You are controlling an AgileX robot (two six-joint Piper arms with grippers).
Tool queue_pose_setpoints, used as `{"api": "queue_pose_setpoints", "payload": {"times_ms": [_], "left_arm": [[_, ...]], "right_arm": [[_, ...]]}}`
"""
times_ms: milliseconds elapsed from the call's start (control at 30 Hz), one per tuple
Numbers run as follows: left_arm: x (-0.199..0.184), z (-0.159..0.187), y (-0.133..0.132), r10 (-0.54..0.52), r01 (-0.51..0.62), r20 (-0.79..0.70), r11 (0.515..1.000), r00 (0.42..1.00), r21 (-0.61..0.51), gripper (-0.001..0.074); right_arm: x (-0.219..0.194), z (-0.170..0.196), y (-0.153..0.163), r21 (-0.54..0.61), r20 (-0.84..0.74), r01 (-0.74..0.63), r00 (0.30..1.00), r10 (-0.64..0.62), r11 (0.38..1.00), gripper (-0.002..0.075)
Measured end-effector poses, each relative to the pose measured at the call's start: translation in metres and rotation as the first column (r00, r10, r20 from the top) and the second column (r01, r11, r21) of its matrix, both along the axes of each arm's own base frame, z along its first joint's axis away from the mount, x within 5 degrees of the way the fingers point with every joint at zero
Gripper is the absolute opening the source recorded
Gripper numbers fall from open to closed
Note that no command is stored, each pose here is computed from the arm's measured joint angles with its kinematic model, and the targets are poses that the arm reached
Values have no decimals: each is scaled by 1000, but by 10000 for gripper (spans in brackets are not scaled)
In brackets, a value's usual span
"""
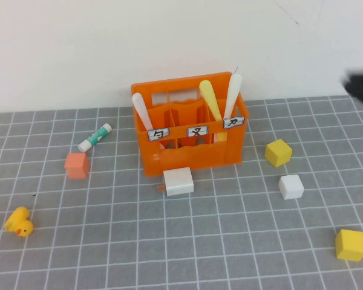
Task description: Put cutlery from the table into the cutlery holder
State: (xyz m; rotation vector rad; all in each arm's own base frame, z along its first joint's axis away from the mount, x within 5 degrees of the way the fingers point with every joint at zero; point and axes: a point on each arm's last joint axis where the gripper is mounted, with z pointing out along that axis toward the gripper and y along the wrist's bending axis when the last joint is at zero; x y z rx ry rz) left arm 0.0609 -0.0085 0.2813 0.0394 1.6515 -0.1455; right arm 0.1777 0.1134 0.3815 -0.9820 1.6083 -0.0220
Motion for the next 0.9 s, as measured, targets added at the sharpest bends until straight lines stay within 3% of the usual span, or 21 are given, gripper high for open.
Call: {"api": "queue_pose_setpoints", "payload": {"times_ms": [167, 433, 700, 900], "left_arm": [[2, -20, -2, -12, 9, -59, 999, 998, -50, 0], [3, -20, -2, -15, 13, -39, 999, 999, -48, -1], [3, -23, -1, -9, 9, -47, 1000, 999, 6, 0], [2, -31, -2, -21, 25, -132, 999, 991, 34, -1]], "right_arm": [[-50, -35, -34, -19, -3, 6, 1000, -6, 1000, -1], [-108, -95, -75, 21, -5, 28, 1000, -28, 999, -1], [-128, -130, -88, 64, 0, 35, 999, -35, 997, -1], [-128, -144, -88, 46, -38, 39, 999, -38, 998, -1]]}}
